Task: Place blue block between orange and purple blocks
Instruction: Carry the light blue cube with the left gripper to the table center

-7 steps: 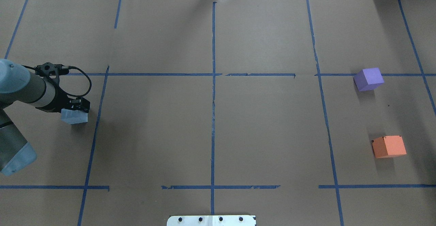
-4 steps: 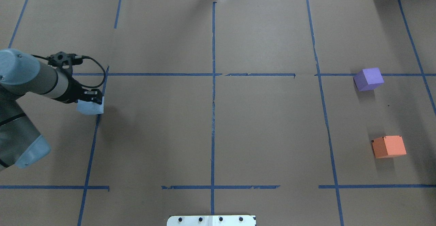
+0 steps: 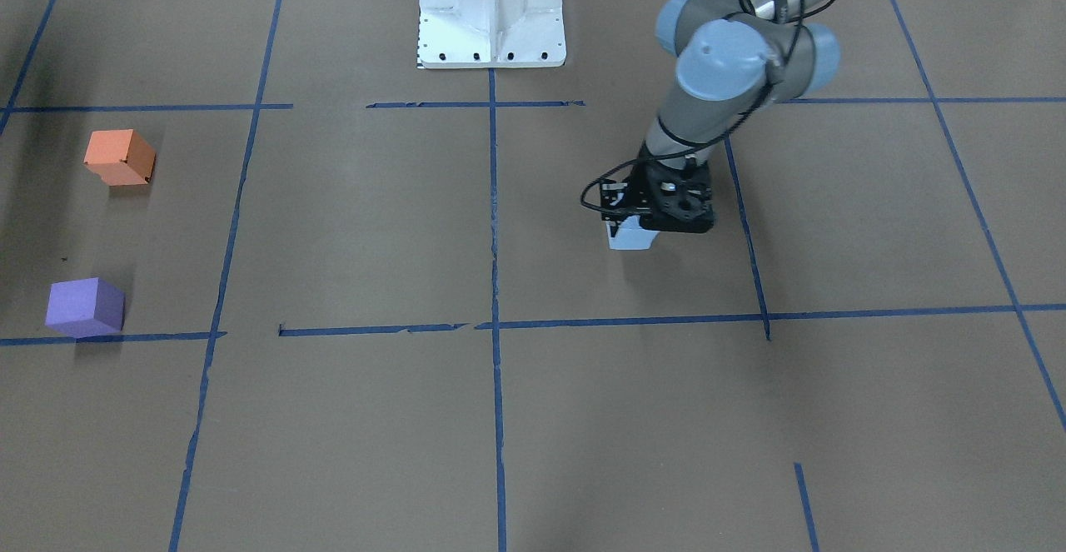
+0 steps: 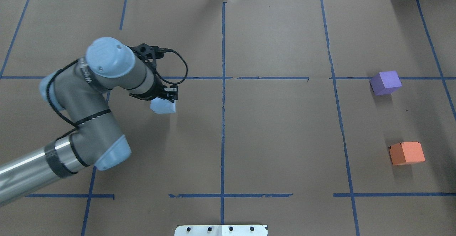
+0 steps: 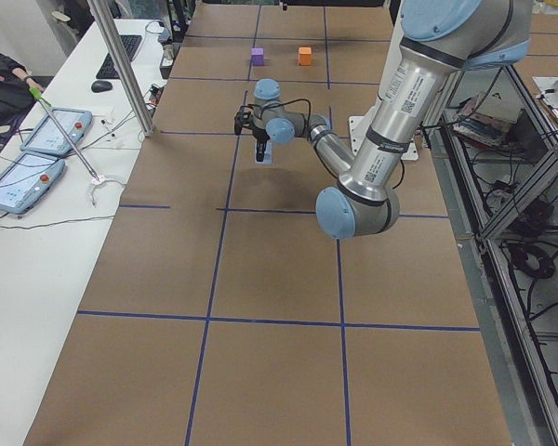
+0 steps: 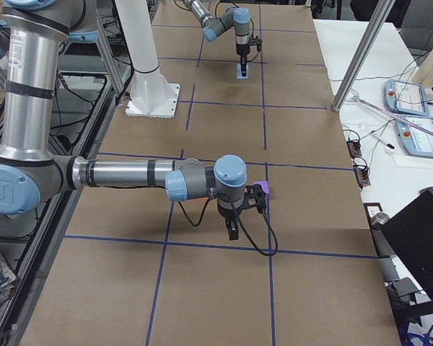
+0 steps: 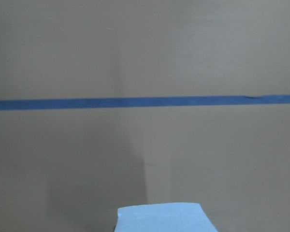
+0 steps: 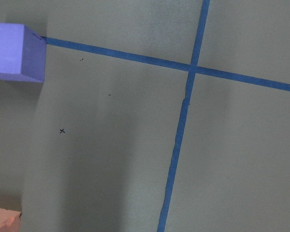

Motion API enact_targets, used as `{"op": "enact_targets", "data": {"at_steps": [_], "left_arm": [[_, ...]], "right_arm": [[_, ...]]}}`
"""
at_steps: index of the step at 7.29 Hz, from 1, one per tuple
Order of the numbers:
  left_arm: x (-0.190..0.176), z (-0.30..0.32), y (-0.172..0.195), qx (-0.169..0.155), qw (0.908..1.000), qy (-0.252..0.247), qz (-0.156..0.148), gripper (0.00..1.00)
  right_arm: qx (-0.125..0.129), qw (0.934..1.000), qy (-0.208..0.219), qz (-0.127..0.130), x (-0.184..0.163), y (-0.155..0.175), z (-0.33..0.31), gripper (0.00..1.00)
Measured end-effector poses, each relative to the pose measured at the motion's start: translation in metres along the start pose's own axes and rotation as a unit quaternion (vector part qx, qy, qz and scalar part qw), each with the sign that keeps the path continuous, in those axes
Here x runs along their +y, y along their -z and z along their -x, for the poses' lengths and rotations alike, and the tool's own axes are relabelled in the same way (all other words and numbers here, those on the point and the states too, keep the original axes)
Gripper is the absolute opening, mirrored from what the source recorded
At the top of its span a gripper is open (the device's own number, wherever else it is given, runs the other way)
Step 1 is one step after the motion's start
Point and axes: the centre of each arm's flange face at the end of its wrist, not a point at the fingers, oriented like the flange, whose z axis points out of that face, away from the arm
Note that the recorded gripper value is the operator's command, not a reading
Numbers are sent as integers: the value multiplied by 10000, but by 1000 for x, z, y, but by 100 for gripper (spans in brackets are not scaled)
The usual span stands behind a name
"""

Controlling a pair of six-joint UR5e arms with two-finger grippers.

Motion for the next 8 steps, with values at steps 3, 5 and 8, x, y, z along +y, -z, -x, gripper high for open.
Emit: {"op": "enact_targets", "data": {"at_steps": [3,5,8], "left_arm": [[17,-133,-43,-262,9988,387,-131,67],[31,-150,-61,-379,9985,379,-144,100],[12,-148,-34,-308,9984,422,-198,100]], "right_arm": [[-1,10000,-4,3,0,0,0,100],[-1,10000,-11,11,1,-1,-1,100],[-1,10000,26,-19,-2,1,1,100]]}}
